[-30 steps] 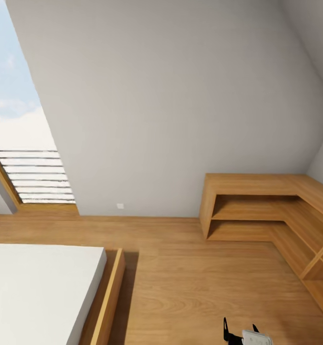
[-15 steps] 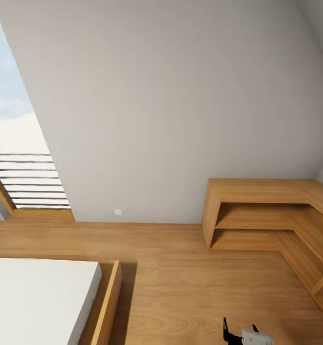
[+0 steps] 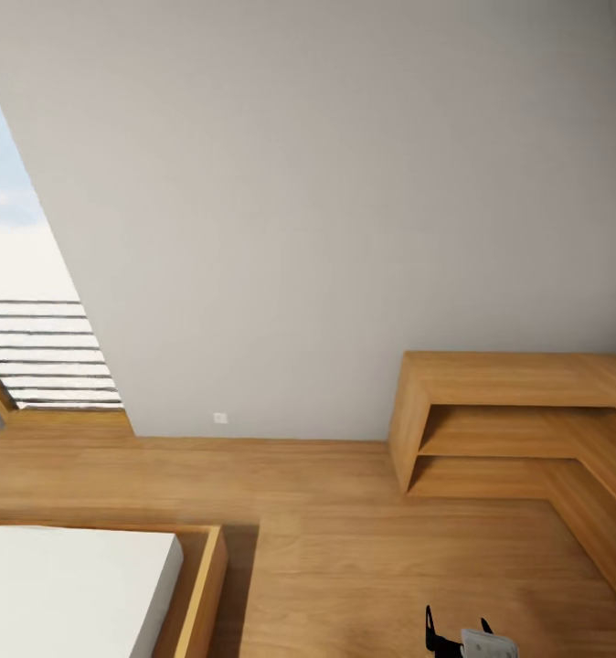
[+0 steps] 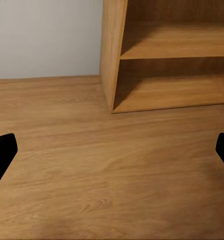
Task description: In the bedroom, organize the workspace by keeping the computer under the desk, ensuring the monitor is on the desk, placing the keyboard on the desk next to the monitor, placing the mouse on the desk next to the keyboard, moving the folder from the swivel chair onto the desk next to the mouse, stacking the notebook on top of the folder with the pen on top of the notebook, and positioning the swivel chair next to the desk.
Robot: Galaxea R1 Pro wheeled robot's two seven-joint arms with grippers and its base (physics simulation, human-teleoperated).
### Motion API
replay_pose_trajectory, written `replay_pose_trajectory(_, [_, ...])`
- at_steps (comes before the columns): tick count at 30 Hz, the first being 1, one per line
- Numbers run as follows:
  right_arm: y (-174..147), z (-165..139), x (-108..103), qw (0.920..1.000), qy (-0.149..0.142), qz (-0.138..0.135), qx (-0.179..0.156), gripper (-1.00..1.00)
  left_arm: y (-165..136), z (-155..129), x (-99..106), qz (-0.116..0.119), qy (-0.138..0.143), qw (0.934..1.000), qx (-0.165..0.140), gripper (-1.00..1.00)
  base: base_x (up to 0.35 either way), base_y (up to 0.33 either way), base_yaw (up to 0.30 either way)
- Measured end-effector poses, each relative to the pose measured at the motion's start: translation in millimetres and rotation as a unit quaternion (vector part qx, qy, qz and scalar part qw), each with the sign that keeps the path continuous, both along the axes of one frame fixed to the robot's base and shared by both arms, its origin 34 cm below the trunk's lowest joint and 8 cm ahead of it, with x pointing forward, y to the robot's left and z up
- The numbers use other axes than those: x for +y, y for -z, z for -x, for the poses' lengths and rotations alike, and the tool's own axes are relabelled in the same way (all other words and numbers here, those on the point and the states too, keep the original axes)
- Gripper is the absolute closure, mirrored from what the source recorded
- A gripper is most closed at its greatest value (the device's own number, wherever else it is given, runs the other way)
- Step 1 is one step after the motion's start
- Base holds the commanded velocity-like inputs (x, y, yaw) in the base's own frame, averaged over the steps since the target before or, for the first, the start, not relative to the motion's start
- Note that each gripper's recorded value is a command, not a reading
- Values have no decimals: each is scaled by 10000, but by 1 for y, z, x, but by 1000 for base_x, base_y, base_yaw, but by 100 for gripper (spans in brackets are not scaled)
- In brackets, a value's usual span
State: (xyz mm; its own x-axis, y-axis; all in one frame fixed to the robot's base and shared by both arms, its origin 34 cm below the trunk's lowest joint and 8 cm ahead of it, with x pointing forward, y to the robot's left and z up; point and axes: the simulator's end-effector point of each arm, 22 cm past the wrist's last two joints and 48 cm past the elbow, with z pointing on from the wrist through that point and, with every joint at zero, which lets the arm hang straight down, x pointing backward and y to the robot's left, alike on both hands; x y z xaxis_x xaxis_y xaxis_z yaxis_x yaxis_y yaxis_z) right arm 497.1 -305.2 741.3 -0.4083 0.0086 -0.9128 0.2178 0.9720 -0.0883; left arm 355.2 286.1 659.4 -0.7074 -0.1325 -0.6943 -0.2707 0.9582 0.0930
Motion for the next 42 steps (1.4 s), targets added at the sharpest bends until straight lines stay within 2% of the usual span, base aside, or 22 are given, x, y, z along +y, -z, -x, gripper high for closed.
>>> replay_pose_trajectory(20, [0, 0, 1, 10000, -16, -5, -1, -100, 0, 0, 1, -8, -6, 10000, 2, -100, 322, -5, -19])
replay_pose_trajectory(42, [-3, -2, 1, 10000, -28, -2, -42, -100, -2, -2, 3, -38, -30, 10000, -25, -100, 271, -211, -229])
